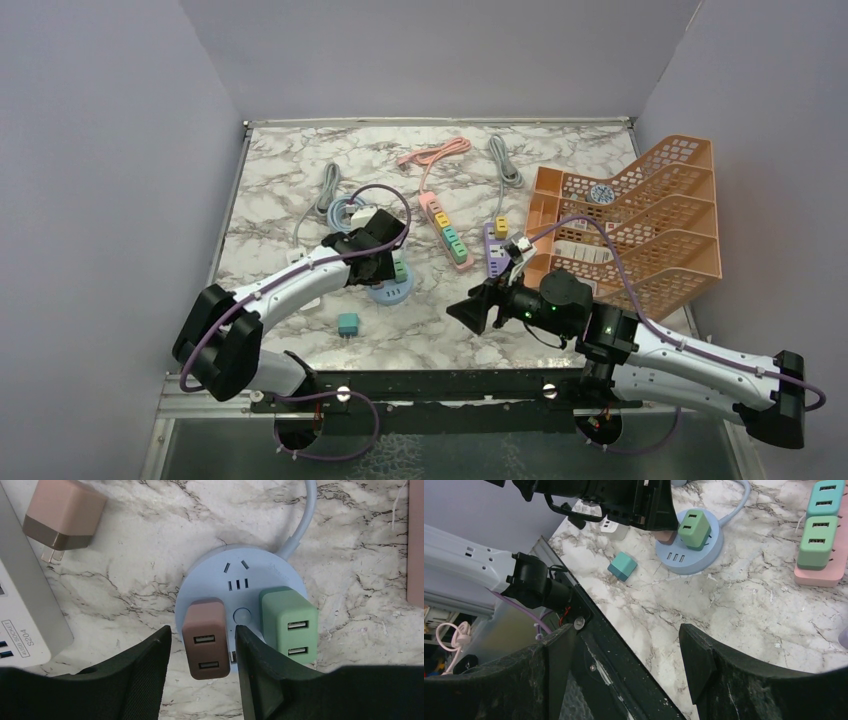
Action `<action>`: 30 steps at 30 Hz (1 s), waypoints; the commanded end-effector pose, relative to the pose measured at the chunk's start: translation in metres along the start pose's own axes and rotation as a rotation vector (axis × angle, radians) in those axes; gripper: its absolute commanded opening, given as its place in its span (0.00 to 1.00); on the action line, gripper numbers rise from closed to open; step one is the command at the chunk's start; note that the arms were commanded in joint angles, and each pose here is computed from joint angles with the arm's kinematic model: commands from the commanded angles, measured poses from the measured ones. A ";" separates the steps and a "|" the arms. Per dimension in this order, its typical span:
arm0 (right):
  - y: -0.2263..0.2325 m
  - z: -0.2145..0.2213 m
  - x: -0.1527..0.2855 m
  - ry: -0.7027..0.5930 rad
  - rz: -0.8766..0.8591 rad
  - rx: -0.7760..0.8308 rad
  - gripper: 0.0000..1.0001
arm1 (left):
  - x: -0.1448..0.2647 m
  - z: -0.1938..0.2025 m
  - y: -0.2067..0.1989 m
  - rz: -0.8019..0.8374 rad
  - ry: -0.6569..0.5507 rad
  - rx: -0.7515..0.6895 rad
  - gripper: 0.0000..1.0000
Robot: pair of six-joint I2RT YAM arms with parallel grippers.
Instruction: Insert the plug
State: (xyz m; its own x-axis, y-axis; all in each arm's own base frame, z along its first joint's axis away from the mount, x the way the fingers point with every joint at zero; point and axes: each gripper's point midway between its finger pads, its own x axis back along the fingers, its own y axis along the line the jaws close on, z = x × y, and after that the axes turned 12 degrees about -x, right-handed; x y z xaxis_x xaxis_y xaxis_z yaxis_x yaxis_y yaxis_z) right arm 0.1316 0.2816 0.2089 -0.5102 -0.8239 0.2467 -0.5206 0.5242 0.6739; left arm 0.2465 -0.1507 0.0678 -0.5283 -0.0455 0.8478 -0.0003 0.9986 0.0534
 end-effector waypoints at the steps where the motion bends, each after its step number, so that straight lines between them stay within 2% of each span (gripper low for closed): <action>1: -0.006 -0.002 0.003 -0.028 0.022 0.000 0.76 | 0.006 0.005 0.002 0.023 0.075 -0.057 0.53; 3: -0.007 -0.002 0.003 -0.032 0.023 0.000 0.76 | 0.005 0.005 0.003 0.028 0.088 -0.055 0.52; 9: -0.008 -0.003 0.003 -0.037 0.028 0.006 0.76 | 0.002 0.012 -0.001 0.058 0.131 -0.040 0.43; 10: -0.009 -0.003 0.003 -0.037 0.030 0.008 0.76 | 0.002 0.013 -0.002 0.061 0.135 -0.037 0.39; 16: -0.008 -0.005 0.003 -0.042 0.029 0.009 0.76 | -0.007 0.016 -0.004 0.058 0.162 -0.042 0.00; 24: -0.008 -0.008 0.004 -0.056 0.031 0.010 0.76 | -0.036 0.060 0.000 0.019 0.300 -0.052 0.00; 30: -0.010 -0.006 0.005 -0.053 0.037 0.012 0.76 | -0.050 0.089 0.003 -0.005 0.350 -0.037 0.00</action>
State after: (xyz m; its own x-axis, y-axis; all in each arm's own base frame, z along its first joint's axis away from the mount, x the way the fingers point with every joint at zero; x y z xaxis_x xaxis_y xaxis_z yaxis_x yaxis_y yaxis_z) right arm 0.1362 0.2755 0.2093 -0.5439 -0.8057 0.2346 -0.5100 0.5394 0.6700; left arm 0.2542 -0.1583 0.0496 -0.4411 -0.0030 0.8975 0.0320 0.9993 0.0191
